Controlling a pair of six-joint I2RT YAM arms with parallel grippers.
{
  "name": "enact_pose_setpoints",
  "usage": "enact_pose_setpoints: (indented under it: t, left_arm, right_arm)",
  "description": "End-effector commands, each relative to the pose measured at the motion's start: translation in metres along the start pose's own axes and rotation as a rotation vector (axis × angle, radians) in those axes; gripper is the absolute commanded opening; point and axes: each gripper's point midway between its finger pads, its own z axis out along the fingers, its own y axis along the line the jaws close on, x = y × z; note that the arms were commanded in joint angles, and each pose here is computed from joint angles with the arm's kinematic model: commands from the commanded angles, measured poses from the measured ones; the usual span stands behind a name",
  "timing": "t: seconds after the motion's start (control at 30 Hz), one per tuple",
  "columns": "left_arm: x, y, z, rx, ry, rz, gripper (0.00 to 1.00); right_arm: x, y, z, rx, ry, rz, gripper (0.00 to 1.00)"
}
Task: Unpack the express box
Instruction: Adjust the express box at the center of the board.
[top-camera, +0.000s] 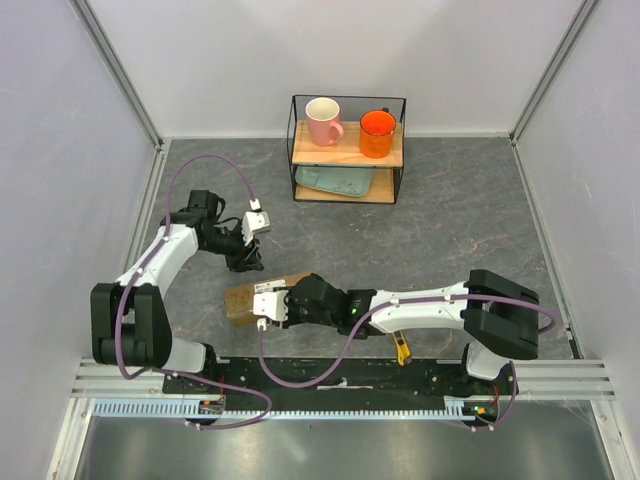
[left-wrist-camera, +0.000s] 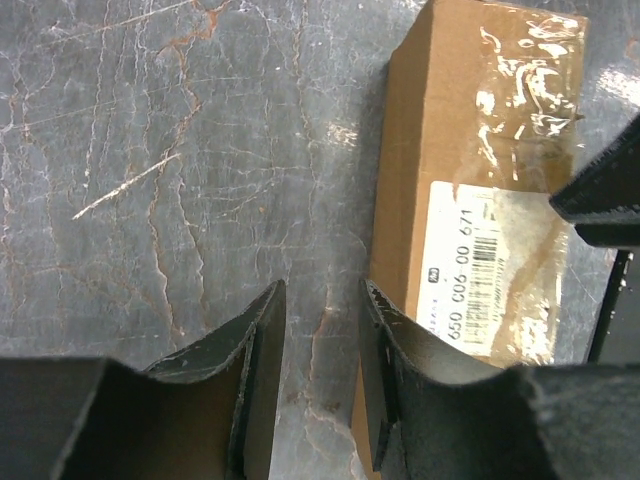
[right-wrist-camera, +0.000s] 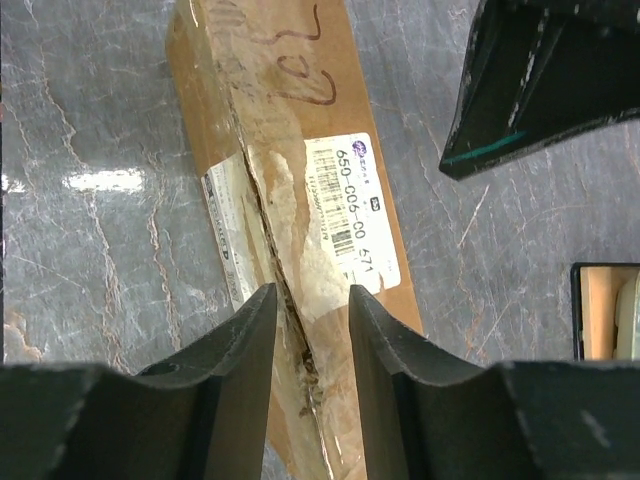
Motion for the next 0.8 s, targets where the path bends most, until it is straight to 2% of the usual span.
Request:
enact_pose_setpoints:
  t: [0.0, 0.13, 0.23, 0.4, 0.47, 0.6, 0.77]
  left_arm:
    - [0.002, 0.013, 0.014, -0.006, -0.019, -0.032, 0.41]
    - [0.008, 0.031, 0.018, -0.073, 0.008, -0.055, 0.41]
    - [0.014, 0.032, 0.02, -0.078, 0.025, -0.051, 0.4]
    - [0.022, 0.023, 0.026, -0.05, 0.051, -0.03, 0.4]
    - [0.025, 0.017, 0.03, -0.028, 0.056, -0.031, 0.4]
    - [0.025, 0.012, 0.03, -0.011, 0.051, -0.038, 0.4]
    - [0.003, 0.018, 0.009, -0.077, 0.028, 0.036, 0.43]
  right_arm:
    - [-0.017, -0.006, 0.008, -0.005, -0.036, -0.029, 0.41]
    - [-0.02, -0.005, 0.013, -0.017, -0.038, -0.033, 0.34]
    - [-0.02, -0.005, 0.016, -0.016, -0.034, -0.033, 0.14]
    - [-0.02, -0.006, 0.021, -0.017, -0.034, -0.024, 0.08]
    - [-0.021, -0.007, 0.021, -0.018, -0.036, -0.025, 0.01]
    - [-0.025, -0.016, 0.021, 0.015, -0.041, -0.016, 0.0]
    - [-0.034, -0.045, 0.01, 0.125, -0.056, 0.008, 0.0]
